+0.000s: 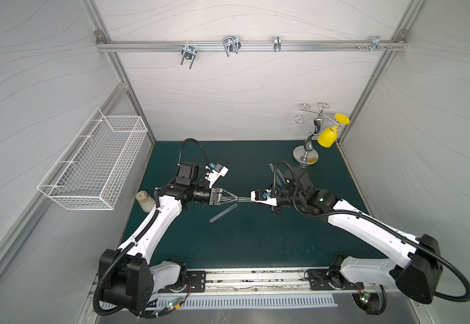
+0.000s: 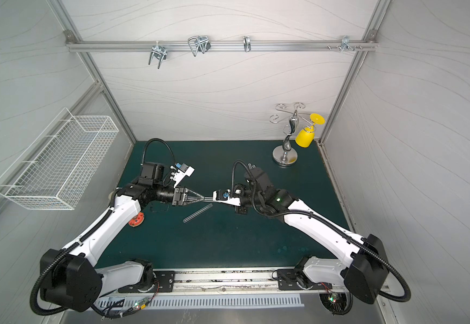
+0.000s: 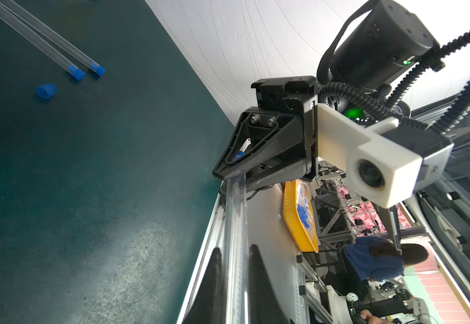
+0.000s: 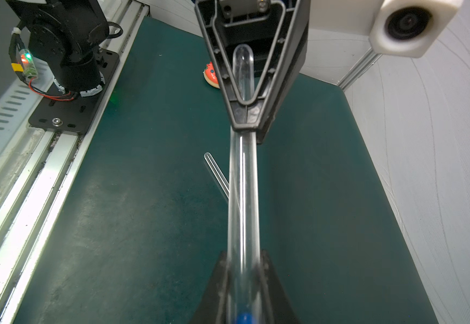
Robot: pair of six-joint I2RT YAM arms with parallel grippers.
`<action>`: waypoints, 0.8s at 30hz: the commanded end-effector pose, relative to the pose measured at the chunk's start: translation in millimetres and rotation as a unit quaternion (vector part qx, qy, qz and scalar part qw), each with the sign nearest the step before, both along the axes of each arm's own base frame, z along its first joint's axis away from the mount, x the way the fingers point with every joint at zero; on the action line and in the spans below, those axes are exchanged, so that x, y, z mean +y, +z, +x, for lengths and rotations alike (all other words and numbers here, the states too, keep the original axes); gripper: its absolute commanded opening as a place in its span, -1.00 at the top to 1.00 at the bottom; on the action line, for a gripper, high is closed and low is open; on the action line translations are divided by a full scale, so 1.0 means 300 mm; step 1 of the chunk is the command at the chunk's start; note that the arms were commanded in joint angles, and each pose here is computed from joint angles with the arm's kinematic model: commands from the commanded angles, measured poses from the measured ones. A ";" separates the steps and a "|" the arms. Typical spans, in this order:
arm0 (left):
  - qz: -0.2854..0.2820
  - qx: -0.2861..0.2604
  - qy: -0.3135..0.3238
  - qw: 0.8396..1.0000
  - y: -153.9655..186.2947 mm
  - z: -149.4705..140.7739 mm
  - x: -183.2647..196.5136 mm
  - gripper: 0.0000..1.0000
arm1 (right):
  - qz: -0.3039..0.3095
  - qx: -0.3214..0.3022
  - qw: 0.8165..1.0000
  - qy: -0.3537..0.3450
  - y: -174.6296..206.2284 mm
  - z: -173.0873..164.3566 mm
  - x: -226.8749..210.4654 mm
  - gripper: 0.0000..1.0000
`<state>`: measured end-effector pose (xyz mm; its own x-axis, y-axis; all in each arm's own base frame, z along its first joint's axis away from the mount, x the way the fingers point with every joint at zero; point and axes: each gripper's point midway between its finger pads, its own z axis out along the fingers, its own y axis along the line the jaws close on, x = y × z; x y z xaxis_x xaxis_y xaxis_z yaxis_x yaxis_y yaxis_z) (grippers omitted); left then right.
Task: Insert stoppers into test tubes
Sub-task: Place the test tube at the center of the board.
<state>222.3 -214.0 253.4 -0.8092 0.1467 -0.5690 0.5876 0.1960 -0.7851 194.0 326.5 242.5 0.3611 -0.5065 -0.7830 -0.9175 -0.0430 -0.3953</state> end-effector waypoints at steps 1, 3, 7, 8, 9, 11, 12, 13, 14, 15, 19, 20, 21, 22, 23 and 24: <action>0.018 -0.025 0.013 0.999 0.020 0.017 0.004 0.22 | 0.015 -0.004 1.000 -0.001 0.037 0.008 0.003 0.90; 0.027 -0.031 0.025 0.999 0.018 0.025 0.016 0.00 | 0.017 0.011 1.000 -0.019 0.021 0.025 -0.019 0.88; 0.058 -0.040 0.084 0.994 0.004 0.076 0.076 -0.33 | 0.035 0.057 0.993 -0.093 -0.026 0.092 -0.084 0.84; 0.065 -0.044 0.099 0.992 0.003 0.090 0.095 -0.39 | 0.039 0.071 0.990 -0.115 -0.038 0.113 -0.102 0.83; 0.075 -0.048 0.119 0.989 -0.001 0.107 0.120 -0.46 | 0.044 0.088 0.985 -0.140 -0.055 0.135 -0.122 0.83; 0.105 -0.056 0.164 0.979 -0.015 0.146 0.175 -0.55 | 0.044 0.109 0.975 -0.189 -0.091 0.185 -0.159 0.83; 0.122 -0.062 0.186 0.973 -0.024 0.165 0.208 -0.59 | 0.042 0.120 0.968 -0.217 -0.111 0.214 -0.181 0.82; 0.144 -0.068 0.209 0.965 -0.039 0.184 0.241 -0.64 | 0.038 0.132 0.960 -0.245 -0.131 0.245 -0.206 0.82; 0.165 -0.073 0.227 0.957 -0.058 0.199 0.269 -0.67 | 0.036 0.144 0.952 -0.269 -0.146 0.273 -0.227 0.82; 0.193 -0.080 0.241 0.948 -0.084 0.211 0.300 -0.69 | 0.035 0.159 0.940 -0.299 -0.163 0.311 -0.254 0.82; 0.283 -0.104 0.274 0.913 -0.181 0.230 0.398 -0.77 | 0.043 0.221 0.896 -0.382 -0.242 0.436 -0.334 0.82; 0.292 -0.108 0.274 0.910 -0.191 0.229 0.408 -0.78 | 0.045 0.233 0.888 -0.395 -0.262 0.459 -0.343 0.81; 0.298 -0.114 0.270 0.908 -0.200 0.224 0.412 -0.80 | 0.046 0.243 0.880 -0.406 -0.284 0.482 -0.350 0.81; 0.303 -0.119 0.266 0.907 -0.205 0.221 0.415 -0.81 | 0.044 0.250 0.873 -0.416 -0.306 0.506 -0.355 0.80; 0.305 -0.123 0.261 0.908 -0.210 0.217 0.414 -0.81 | 0.041 0.257 0.868 -0.424 -0.326 0.524 -0.357 0.80; 0.309 -0.126 0.258 0.906 -0.215 0.215 0.417 -0.81 | 0.039 0.265 0.860 -0.434 -0.348 0.546 -0.361 0.80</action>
<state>285.3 -101.9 191.7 -0.7503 0.0679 -0.6576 0.4189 0.8183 -0.3935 337.9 218.2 138.4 -0.4884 -0.4240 -0.7627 -0.7105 0.7007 0.0654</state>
